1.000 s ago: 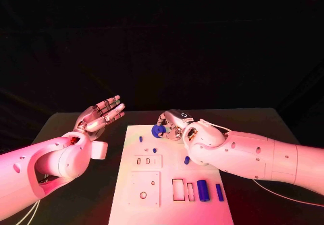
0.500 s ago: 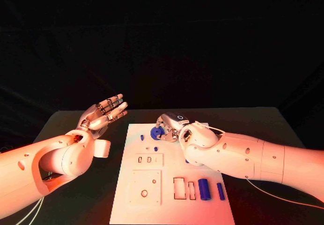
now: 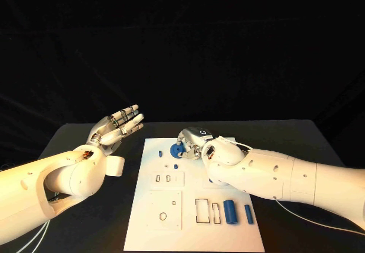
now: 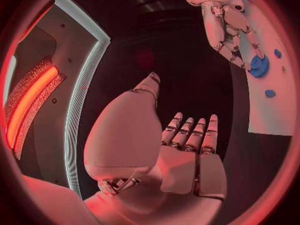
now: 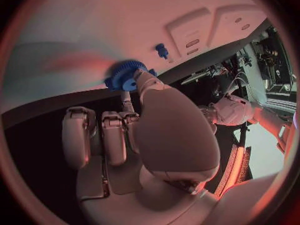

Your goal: Assemble the parts on the task board

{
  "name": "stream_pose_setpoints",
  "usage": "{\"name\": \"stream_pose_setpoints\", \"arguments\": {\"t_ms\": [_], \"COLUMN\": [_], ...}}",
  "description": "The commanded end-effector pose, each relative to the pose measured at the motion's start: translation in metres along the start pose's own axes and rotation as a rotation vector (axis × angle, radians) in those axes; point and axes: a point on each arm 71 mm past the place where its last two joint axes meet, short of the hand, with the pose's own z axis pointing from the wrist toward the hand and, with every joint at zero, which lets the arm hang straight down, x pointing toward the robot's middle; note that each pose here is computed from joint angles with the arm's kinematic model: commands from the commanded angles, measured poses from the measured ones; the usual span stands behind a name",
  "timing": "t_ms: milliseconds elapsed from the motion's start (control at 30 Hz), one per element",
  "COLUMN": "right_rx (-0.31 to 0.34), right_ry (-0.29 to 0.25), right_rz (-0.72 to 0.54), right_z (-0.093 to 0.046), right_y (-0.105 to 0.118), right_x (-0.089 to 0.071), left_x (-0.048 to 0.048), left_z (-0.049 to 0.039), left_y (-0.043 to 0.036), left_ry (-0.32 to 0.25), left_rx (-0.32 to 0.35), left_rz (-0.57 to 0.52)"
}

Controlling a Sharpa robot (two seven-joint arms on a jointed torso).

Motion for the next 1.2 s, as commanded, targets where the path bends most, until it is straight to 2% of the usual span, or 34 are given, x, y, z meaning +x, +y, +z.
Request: {"name": "stream_pose_setpoints", "arguments": {"t_ms": [33,500,1200], "right_rx": [0.002,-0.007,0.008], "right_ry": [0.009,0.029,0.101], "right_rz": [-0.013,-0.003,0.028], "right_z": [0.0012,0.004,0.0018], "right_y": [-0.0029,-0.0017,-0.0091], "right_x": [0.0008,0.0051,0.0107], "left_x": [0.002,0.0019,0.001], "left_z": [0.0004,0.0004,0.0006], "left_y": [-0.0012,-0.0012,-0.0014], "left_ry": [0.016,0.016,0.01], "left_rx": [0.007,0.007,0.012], "left_rz": [-0.009,-0.008,-0.001]}}
